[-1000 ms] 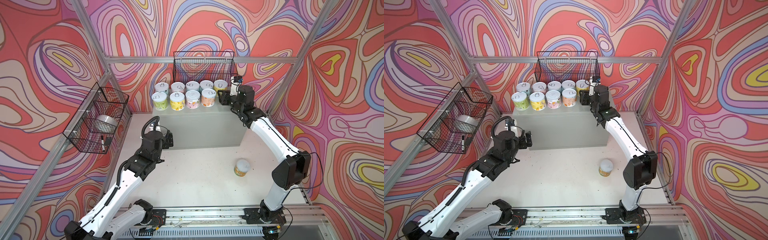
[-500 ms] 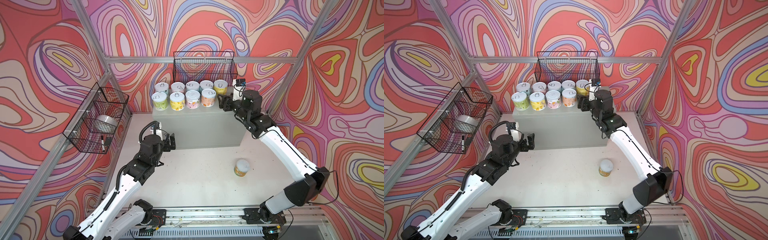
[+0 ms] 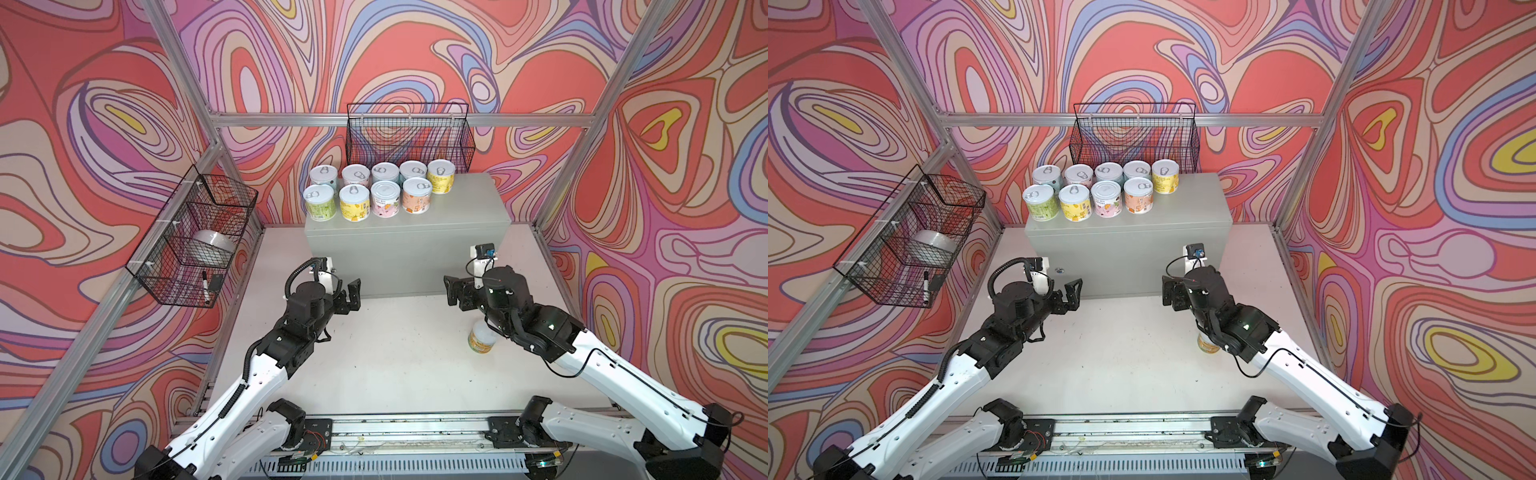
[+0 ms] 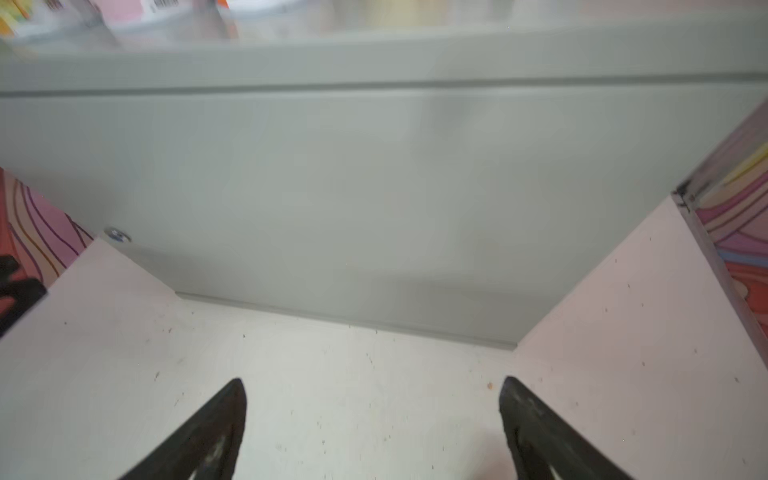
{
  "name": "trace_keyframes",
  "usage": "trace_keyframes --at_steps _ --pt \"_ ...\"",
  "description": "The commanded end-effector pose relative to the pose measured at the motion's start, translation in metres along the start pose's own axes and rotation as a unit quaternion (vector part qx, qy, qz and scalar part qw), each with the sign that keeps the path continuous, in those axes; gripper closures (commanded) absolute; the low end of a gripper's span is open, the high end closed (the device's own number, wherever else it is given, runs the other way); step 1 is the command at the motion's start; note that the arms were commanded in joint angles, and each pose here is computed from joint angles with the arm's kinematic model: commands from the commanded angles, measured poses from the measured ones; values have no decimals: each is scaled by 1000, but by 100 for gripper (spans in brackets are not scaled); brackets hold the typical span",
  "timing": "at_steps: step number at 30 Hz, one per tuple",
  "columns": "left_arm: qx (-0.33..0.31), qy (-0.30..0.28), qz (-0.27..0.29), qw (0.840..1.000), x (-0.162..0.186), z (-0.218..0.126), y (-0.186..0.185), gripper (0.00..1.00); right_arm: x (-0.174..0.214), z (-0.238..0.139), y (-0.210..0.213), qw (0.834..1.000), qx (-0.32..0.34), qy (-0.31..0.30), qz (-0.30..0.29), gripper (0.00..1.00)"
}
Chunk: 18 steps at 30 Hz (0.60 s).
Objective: Place and organize the canned foods onto the counter
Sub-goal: 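Lower the right gripper down to the green-labelled can on the table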
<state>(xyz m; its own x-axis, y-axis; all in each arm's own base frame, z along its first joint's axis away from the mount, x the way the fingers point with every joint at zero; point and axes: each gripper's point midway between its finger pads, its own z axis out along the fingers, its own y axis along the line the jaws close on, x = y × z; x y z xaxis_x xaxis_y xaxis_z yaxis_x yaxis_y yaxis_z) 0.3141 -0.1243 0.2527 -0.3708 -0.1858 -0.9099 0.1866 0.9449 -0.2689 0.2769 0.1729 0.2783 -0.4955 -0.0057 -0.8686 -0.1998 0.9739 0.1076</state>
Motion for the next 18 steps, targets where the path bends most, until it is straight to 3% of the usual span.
trace_keyframes --at_steps 1,10,18 --pt "27 -17 -14 999 -8 -3 -12 0 47 -9 -18 997 49 54 38 2" --pt "24 -11 -2 1000 1 -2 -15 0 132 -36 -32 967 99 191 139 2" --pt "34 -5 -3 999 13 9 -20 0 172 -36 -51 947 175 210 166 2"
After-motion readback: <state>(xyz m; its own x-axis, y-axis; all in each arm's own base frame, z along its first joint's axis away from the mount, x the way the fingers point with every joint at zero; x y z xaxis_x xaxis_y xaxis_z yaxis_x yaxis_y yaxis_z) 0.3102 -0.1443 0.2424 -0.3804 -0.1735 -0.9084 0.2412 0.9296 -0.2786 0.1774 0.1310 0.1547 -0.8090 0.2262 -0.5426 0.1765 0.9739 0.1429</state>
